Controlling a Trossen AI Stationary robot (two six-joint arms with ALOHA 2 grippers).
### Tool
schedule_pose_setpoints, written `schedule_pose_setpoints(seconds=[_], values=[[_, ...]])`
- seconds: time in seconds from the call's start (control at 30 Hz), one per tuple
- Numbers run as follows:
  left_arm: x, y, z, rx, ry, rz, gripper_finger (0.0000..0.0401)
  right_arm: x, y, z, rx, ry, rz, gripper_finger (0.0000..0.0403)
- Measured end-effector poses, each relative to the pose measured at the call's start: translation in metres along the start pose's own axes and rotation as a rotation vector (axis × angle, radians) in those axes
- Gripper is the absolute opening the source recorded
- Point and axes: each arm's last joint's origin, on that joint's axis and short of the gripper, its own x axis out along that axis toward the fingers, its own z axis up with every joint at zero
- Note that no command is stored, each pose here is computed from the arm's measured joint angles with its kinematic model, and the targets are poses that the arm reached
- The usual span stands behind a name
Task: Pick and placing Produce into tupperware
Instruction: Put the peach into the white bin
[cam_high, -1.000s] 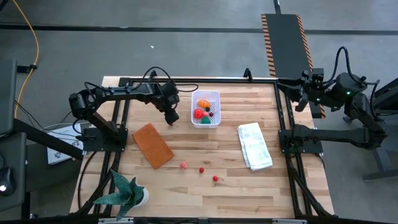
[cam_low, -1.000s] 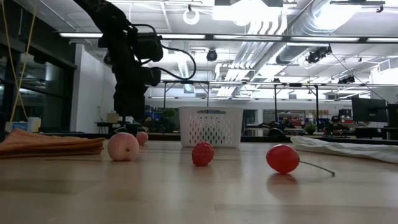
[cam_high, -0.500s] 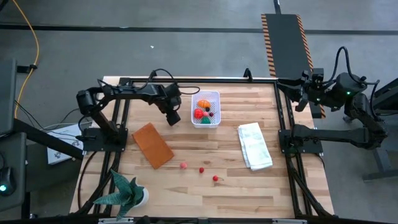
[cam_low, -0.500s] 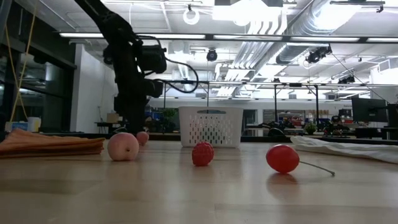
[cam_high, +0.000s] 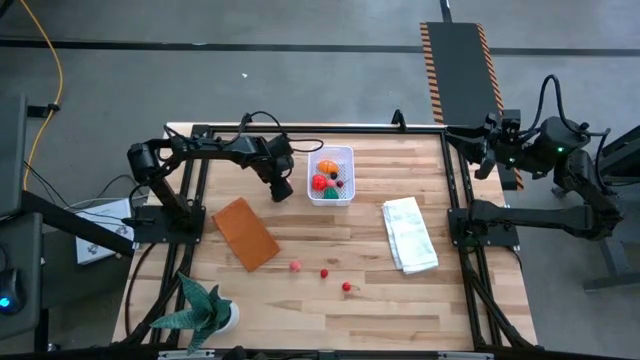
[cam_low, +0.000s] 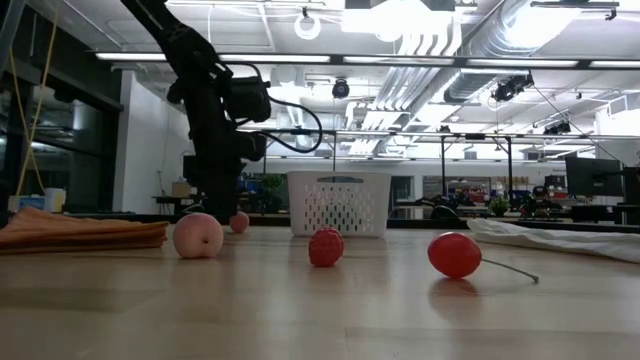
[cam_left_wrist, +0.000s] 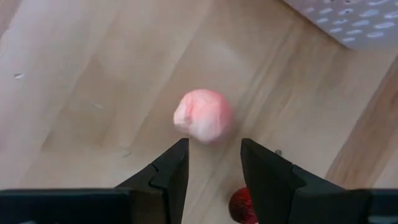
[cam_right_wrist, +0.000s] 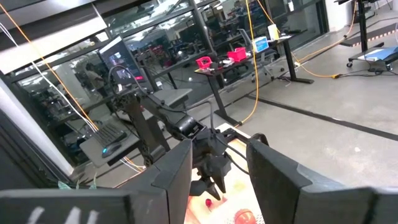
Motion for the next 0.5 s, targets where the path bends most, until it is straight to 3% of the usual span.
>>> schedule_pose_setpoints(seconds=[0.5], values=[[-0.0004,-0.0007,0.0070,0.013,-0.072,-0.013,0.0136,0.0000,-0.0011,0.0004,0.000,-0.014,-0.036,0.0144]])
